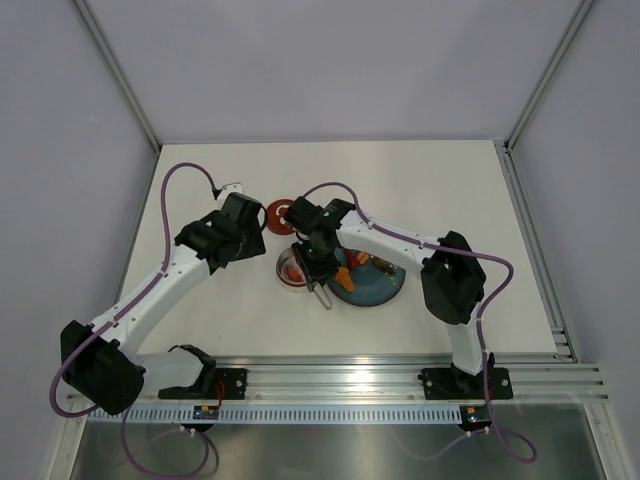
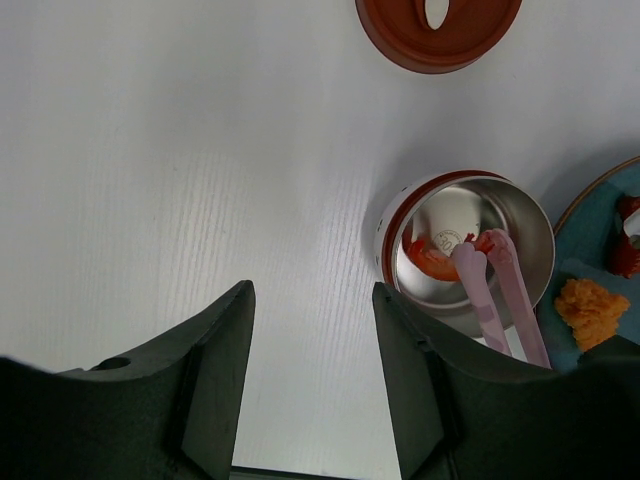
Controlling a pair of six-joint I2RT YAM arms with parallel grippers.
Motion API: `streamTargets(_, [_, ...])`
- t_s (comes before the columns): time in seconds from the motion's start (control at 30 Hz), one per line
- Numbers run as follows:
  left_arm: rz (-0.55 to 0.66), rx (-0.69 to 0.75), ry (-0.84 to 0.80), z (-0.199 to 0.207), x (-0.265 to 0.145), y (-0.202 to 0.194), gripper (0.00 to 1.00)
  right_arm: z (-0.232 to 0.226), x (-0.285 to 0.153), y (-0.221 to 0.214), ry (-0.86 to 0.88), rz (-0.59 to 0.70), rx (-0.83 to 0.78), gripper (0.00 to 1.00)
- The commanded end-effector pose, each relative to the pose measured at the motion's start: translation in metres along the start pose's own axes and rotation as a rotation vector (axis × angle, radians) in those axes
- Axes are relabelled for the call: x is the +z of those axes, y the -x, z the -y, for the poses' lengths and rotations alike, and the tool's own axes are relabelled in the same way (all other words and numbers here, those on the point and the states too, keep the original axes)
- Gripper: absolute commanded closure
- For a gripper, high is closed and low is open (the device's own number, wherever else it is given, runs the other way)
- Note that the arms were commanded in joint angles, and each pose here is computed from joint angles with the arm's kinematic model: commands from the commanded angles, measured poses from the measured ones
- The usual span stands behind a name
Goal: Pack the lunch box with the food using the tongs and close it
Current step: Place the fake food in the packing box.
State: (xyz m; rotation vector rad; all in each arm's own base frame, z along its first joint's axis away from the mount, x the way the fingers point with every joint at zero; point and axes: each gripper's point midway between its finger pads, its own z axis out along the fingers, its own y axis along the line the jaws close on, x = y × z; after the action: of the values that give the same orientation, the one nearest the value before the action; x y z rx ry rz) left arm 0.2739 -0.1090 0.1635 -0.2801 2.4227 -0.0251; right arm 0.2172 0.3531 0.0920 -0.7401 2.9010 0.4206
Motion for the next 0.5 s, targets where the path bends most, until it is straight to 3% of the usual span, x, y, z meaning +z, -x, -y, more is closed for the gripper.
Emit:
streamTargets(0.0, [0.038,-0.013,-0.016,0.000,-0.004,0.008,0.46,-0.014,-0.006,0.007,0.035,0.019,-0.035,0.64])
streamTargets(0.47, [0.037,-0.010,-0.013,0.000,-0.004,0.007,0.46,-0.014,-0.024,0.017,0.013,0.081,-0.043,0.64])
